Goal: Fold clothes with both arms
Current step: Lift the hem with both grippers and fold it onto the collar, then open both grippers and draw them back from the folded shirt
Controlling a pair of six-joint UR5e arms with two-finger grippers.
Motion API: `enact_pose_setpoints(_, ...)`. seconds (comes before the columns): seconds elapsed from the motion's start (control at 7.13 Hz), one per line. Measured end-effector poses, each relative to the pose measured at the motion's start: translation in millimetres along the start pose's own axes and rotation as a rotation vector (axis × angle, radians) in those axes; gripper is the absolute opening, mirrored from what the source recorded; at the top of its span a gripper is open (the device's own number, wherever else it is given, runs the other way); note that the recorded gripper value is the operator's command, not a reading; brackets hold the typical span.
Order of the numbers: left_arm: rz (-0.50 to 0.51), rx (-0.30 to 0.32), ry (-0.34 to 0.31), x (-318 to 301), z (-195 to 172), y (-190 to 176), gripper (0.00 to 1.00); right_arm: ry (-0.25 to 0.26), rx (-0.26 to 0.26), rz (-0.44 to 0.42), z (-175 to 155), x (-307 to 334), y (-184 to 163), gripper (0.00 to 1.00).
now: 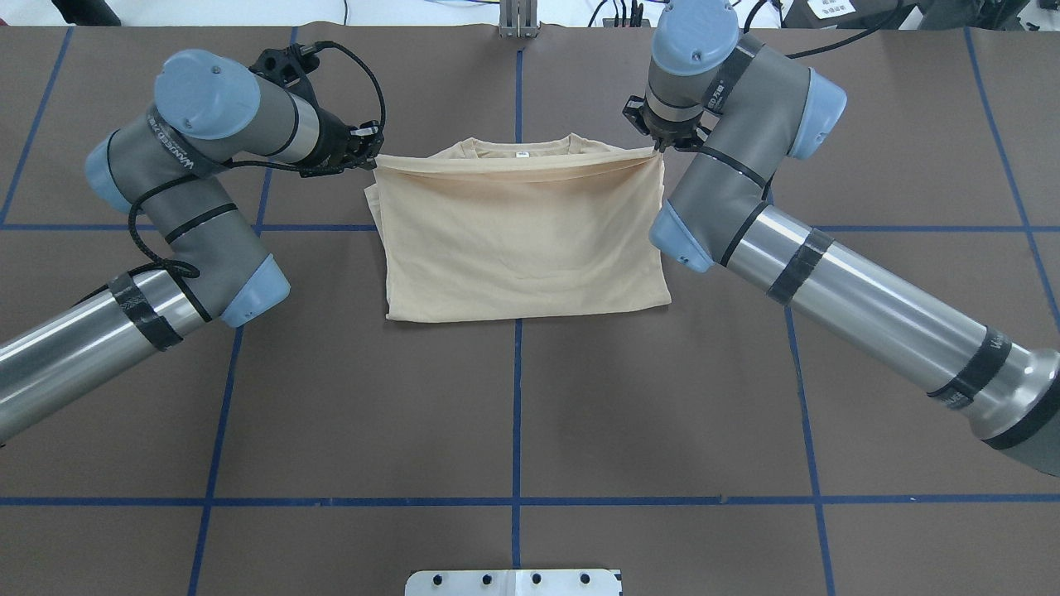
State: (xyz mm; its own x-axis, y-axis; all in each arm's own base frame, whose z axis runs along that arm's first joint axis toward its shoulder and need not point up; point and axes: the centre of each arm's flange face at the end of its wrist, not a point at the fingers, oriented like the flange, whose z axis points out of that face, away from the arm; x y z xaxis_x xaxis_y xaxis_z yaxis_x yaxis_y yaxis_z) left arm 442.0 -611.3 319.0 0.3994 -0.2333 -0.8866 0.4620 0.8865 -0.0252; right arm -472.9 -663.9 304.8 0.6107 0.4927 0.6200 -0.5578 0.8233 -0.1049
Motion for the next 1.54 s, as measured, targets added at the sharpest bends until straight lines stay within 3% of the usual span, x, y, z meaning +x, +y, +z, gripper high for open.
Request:
enact_pose_setpoints(0.28,0.0,0.034,-0.014,5,23,-10,0.0,0.015,0.001,-0.026,15,-2,2,0.0)
enact_pose_setpoints(0.7,0.011,0.036,-0.014,5,47,-8,0.0,0.011,0.004,-0.043,34,-6,8,0.0)
enact_pose_setpoints(0.84,0.012,0.034,-0.019,2,50,-7,0.28,0.013,0.004,-0.043,36,-7,8,0.98)
enact_pose_setpoints(0.98,0.011,0.033,-0.024,-1,53,-7,0.42,0.014,0.004,-0.043,37,-10,8,1.0)
enact_pose_setpoints(1.12,0.01,0.033,-0.027,-4,54,-7,0.49,0.012,0.005,-0.042,36,-13,8,1.0)
enact_pose_setpoints(1.54,0.013,0.041,0.0,-11,45,-10,0.5,-0.033,0.012,-0.02,11,-24,1,1.0)
